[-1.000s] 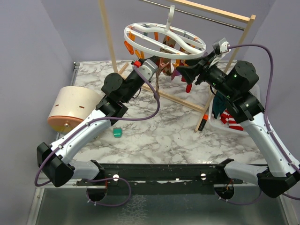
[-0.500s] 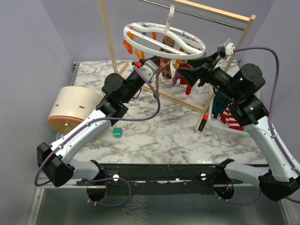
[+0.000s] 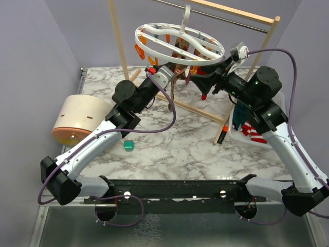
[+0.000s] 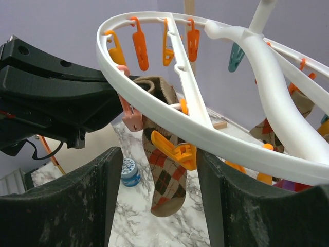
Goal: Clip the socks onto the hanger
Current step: Open the clamp at the hanger.
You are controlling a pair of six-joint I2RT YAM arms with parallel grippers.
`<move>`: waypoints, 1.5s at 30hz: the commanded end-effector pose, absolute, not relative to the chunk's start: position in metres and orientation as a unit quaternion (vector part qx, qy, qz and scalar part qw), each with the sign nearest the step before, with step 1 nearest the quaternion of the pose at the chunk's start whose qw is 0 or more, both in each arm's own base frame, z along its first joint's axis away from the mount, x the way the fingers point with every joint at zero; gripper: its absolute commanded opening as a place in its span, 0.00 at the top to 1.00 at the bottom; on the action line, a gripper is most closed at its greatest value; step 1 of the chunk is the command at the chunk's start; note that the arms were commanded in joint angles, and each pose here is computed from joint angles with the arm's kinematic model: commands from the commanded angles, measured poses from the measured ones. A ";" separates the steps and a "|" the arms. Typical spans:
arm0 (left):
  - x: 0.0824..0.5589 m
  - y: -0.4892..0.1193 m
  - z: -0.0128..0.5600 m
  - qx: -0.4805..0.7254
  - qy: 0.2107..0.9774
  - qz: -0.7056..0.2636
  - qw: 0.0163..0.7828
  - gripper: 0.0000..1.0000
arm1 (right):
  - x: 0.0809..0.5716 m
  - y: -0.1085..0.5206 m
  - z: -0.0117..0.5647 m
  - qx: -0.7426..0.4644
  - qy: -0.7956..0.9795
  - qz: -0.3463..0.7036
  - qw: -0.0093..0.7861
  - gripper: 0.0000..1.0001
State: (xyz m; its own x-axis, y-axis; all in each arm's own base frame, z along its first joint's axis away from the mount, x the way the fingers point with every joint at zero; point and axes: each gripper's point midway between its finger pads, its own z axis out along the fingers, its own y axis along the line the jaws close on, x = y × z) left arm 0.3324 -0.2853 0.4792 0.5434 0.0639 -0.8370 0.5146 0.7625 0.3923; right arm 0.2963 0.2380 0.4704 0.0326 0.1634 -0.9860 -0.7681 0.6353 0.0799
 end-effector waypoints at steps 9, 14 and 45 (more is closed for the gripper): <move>0.326 -0.277 0.503 0.301 0.439 -0.132 0.836 1.00 | 0.310 0.228 0.468 -0.223 0.588 0.318 0.709 0.35; 0.327 -0.277 0.504 0.301 0.439 -0.129 0.837 1.00 | 0.307 0.224 0.465 -0.223 0.561 0.314 0.733 0.34; 0.329 -0.279 0.500 0.307 0.440 -0.123 0.835 1.00 | 0.317 0.227 0.478 -0.222 0.522 0.305 0.765 0.40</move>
